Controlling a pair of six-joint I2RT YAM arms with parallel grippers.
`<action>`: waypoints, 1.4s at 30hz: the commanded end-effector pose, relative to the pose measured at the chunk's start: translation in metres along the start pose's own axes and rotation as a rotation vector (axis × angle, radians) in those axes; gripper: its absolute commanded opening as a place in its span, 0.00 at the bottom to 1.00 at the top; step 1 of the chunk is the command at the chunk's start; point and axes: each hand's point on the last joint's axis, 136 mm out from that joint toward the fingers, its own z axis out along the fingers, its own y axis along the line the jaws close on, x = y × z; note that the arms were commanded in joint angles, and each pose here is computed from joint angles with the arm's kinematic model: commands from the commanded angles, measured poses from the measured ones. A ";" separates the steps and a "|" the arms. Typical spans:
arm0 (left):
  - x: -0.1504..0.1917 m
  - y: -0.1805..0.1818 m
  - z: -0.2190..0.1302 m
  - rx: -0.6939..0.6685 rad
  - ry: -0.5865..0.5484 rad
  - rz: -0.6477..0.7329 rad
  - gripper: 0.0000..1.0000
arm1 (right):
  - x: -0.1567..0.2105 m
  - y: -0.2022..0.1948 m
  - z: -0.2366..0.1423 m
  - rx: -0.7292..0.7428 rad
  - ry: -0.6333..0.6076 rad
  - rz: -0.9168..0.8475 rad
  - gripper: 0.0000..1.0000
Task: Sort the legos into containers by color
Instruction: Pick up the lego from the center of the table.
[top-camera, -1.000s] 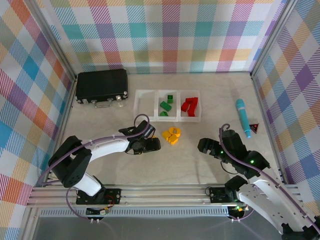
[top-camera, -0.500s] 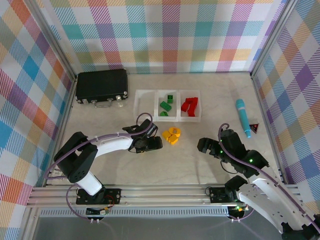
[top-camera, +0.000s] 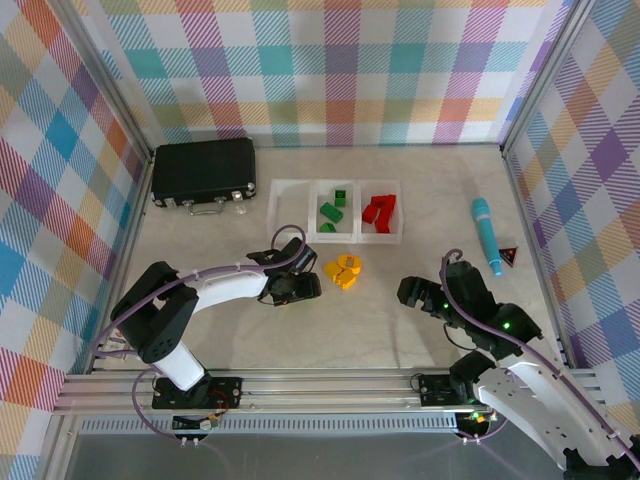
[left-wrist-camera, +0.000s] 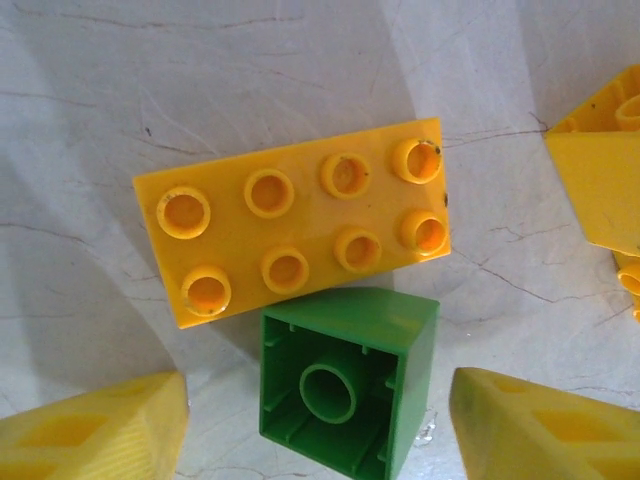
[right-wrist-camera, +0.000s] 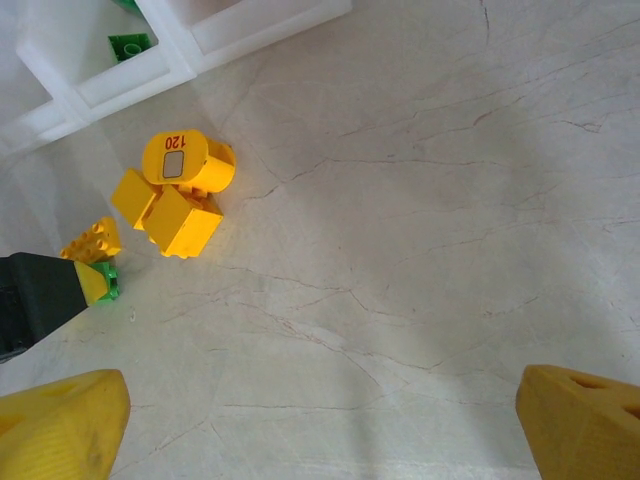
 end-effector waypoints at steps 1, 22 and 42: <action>-0.004 -0.013 0.008 0.037 -0.007 -0.010 0.66 | 0.002 -0.007 0.000 0.025 -0.004 0.005 0.99; -0.013 -0.029 0.012 0.066 -0.016 -0.025 0.39 | 0.004 -0.012 -0.004 0.031 -0.011 0.015 0.99; -0.066 -0.074 -0.089 0.113 -0.279 0.143 0.37 | 0.003 -0.014 -0.001 0.038 -0.022 0.013 0.99</action>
